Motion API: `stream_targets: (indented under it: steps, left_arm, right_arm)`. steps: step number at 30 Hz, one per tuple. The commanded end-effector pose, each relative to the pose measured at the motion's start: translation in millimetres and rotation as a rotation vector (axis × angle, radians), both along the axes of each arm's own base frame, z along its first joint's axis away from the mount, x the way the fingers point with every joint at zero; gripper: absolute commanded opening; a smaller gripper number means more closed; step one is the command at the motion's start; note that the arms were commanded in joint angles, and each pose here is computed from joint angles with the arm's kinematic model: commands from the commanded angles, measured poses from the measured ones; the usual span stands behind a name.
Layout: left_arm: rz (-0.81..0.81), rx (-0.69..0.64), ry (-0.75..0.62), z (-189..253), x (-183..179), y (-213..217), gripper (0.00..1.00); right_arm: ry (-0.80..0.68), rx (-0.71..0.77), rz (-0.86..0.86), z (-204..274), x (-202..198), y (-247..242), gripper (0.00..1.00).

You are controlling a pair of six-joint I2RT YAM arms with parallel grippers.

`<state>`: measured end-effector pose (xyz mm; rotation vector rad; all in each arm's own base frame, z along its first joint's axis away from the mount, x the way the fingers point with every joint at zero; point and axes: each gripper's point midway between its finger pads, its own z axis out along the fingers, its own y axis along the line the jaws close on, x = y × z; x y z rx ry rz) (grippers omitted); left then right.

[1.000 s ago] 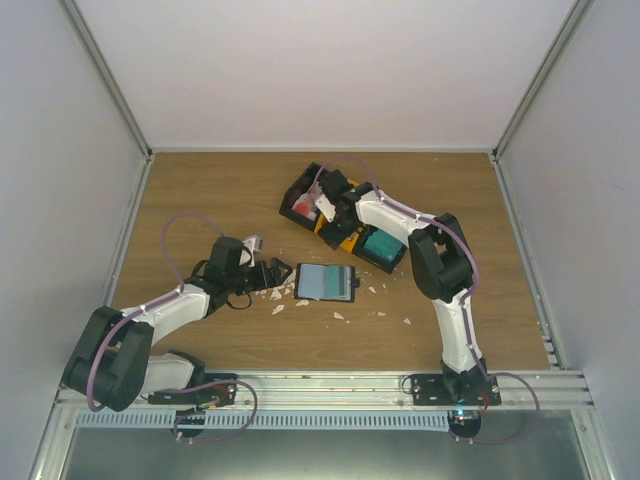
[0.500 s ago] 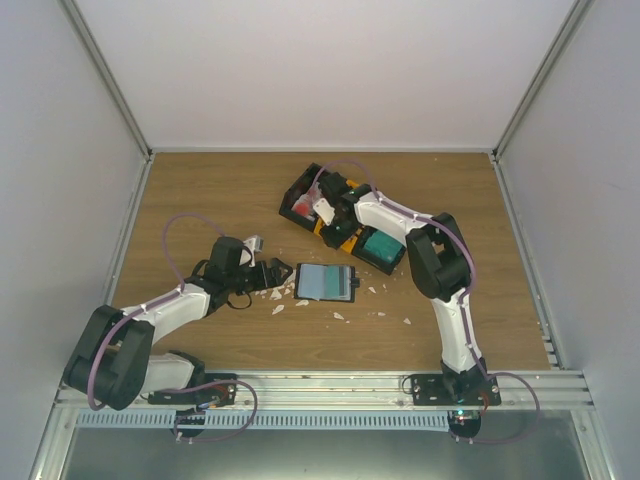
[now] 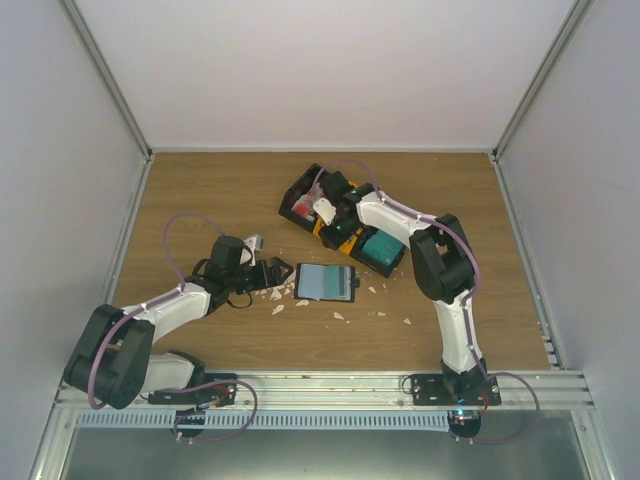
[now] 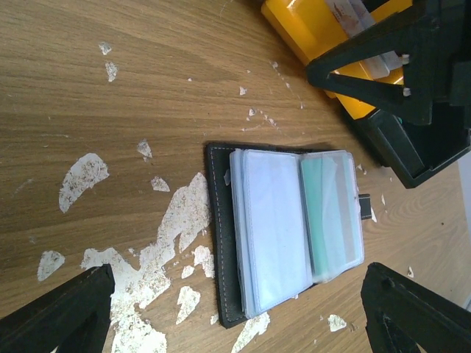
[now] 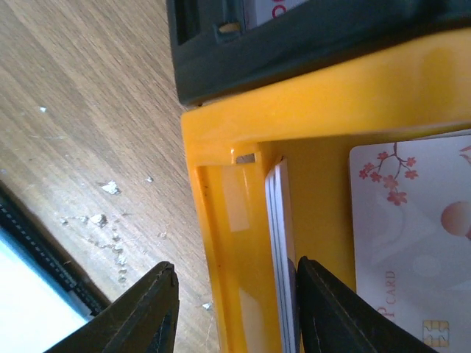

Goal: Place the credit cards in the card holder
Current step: Pick up the credit card from the storage box.

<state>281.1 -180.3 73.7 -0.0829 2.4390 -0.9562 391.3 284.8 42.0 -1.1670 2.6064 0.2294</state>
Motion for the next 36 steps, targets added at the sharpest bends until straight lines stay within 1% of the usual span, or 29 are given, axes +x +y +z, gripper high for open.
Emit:
stream_targets:
  steps: [1, 4, 10, 21, 36]
  left_arm:
    - [-0.004, -0.019, -0.061, 12.3, 12.3, -3.4, 0.92]
    - [-0.005, -0.019, -0.059, 11.6, 12.4, -3.8, 0.92]
    - [-0.004, -0.018, -0.058, 11.0, 12.9, -3.6, 0.92]
    - [-0.006, -0.018, -0.052, 9.2, 12.4, -3.8, 0.92]
    - [-0.006, -0.018, -0.052, 8.8, 12.4, -3.9, 0.92]
  right_arm:
    - [-0.006, 0.044, 0.02, 25.1, -9.2, 4.2, 0.46]
    - [-0.002, 0.05, 0.032, 25.7, -11.4, 4.9, 0.44]
    - [0.008, 0.051, 0.029, 21.9, -12.5, 3.6, 0.37]
    - [-0.007, 0.068, 0.021, 31.5, -10.4, 3.4, 0.31]
    - [-0.015, 0.079, 0.018, 37.9, -11.4, 3.0, 0.27]
